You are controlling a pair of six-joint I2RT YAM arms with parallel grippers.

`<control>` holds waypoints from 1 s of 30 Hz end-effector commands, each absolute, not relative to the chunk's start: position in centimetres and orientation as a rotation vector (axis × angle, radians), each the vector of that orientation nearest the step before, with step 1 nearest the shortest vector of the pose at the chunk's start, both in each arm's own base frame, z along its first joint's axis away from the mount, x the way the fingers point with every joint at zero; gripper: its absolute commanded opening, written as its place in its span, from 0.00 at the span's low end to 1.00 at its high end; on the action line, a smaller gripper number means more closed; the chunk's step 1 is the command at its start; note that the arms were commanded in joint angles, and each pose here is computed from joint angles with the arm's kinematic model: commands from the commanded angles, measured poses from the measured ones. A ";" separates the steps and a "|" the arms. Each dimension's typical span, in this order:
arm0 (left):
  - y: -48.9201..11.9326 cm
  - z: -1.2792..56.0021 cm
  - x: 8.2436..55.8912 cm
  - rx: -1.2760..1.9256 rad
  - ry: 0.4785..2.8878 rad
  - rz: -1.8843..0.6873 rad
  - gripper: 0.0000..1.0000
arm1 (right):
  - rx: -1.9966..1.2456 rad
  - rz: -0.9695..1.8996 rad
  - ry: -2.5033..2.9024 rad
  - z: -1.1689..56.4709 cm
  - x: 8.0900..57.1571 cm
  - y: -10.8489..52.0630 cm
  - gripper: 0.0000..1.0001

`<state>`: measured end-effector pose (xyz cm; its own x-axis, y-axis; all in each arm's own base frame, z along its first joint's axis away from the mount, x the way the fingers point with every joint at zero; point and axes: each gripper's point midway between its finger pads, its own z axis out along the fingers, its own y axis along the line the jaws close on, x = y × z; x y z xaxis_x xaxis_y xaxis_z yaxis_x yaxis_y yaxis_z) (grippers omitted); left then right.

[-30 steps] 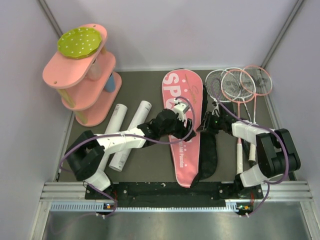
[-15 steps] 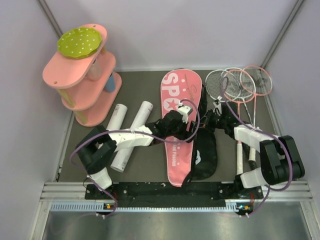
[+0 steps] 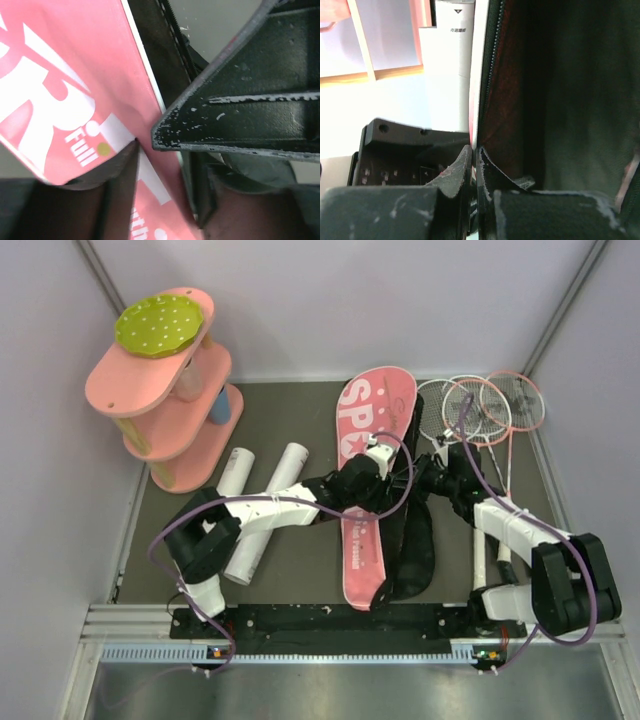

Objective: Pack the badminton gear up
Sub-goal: Open the racket bag at the center of the board.

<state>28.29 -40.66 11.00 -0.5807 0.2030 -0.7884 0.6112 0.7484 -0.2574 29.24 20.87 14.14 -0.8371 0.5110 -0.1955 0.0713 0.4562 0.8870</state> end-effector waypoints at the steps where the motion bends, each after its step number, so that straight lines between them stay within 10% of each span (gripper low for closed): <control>1: -39.7 10.8 29.4 0.607 2.155 -0.572 0.33 | 0.370 1.453 2.148 19.3 28.8 22.1 0.00; 3: -39.3 11.5 29.5 0.562 2.145 -0.578 0.03 | 0.357 1.277 2.206 17.9 28.9 20.4 0.00; 8: -39.2 13.2 28.6 0.538 2.093 -0.714 0.00 | 0.306 0.857 2.256 17.3 29.0 15.0 0.48; 12: -38.7 15.0 28.7 0.457 2.065 -0.778 0.00 | 0.227 0.749 2.236 17.8 27.4 13.0 0.62; 30: -37.1 20.8 31.9 0.112 1.960 -0.780 0.00 | 0.282 1.103 2.532 12.4 19.0 20.0 0.73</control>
<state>29.75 -36.31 15.66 -0.6117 -0.1019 -0.7845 0.4001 0.8156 -0.4180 19.91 18.80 12.39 -0.8993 0.2851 -0.3317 -0.0418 0.6989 0.7140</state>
